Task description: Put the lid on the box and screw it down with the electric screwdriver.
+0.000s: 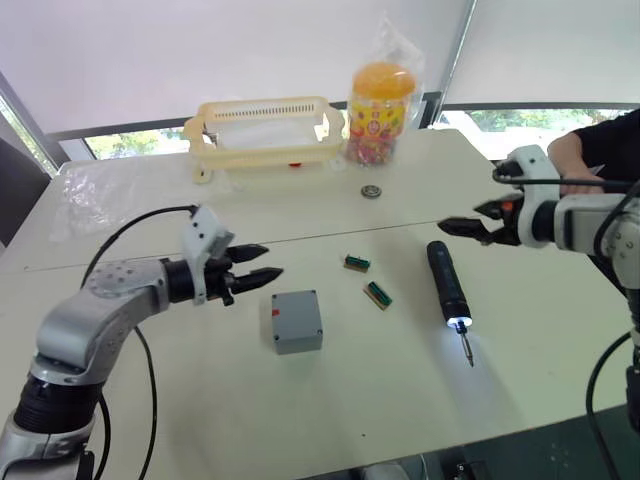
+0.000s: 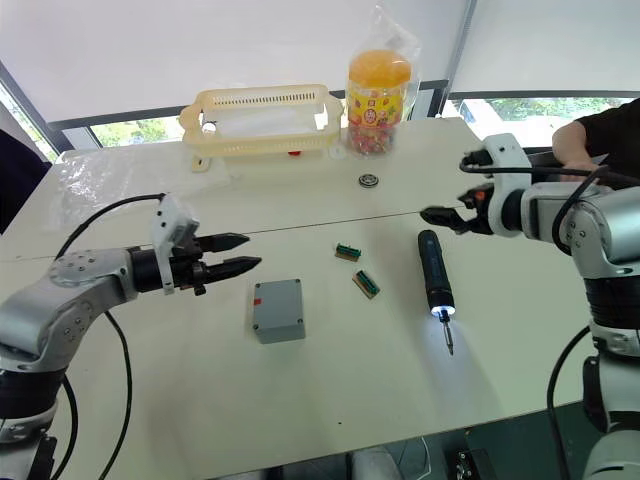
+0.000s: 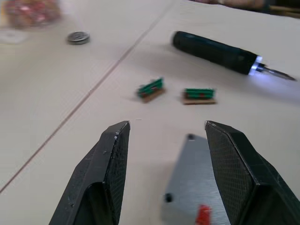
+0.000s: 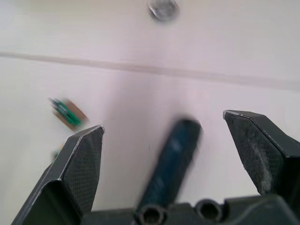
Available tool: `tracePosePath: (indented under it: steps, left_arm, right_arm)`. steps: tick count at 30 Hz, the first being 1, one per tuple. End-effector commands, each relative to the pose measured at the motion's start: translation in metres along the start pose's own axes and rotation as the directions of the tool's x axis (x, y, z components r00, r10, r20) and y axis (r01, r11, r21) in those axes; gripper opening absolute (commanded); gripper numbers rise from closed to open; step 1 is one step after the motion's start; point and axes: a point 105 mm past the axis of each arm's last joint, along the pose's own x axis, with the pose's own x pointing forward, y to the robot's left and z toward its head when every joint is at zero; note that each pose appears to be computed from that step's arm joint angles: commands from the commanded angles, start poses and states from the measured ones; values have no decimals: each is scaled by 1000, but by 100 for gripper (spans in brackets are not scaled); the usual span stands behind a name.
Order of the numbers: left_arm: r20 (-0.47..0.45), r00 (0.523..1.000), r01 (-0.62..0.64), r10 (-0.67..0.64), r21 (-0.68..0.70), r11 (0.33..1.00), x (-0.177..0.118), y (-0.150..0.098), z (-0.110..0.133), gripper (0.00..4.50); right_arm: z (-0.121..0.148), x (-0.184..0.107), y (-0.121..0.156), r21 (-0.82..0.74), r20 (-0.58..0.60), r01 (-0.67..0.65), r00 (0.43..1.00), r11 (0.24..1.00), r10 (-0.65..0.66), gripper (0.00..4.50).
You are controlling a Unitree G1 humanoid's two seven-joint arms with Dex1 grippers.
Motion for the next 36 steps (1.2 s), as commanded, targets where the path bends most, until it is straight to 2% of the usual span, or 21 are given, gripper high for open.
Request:
tracePosePath:
  steps: [1,4,6,12,21,27,36]
  left_arm:
    - [-44,996,-80,79,-23,997,-13,7,-19,257]
    - [-113,987,-124,115,-78,989,-24,-1,-49,257]
    - [-158,979,-139,125,-85,987,-29,-10,-65,257]
    - [-172,975,-159,137,-120,980,-31,-26,-80,257]
    - [-161,972,-186,173,-73,980,-11,-30,-84,257]
    - [-176,965,-200,195,-13,980,-5,-24,-88,257]
    - [-163,973,-162,162,15,987,15,-26,-90,257]
  right_arm:
    - [12,1,63,-144,119,-264,952,954,282,445]
    - [-21,10,105,-215,88,-389,906,896,415,445]
    - [-44,13,122,-251,61,-430,887,867,458,445]
    - [-82,16,142,-214,49,-495,855,842,516,445]
    - [-107,33,165,-188,32,-551,824,813,566,445]
    - [-128,49,173,-162,-27,-556,829,815,559,445]
    - [-132,55,194,-136,-34,-612,789,779,614,445]
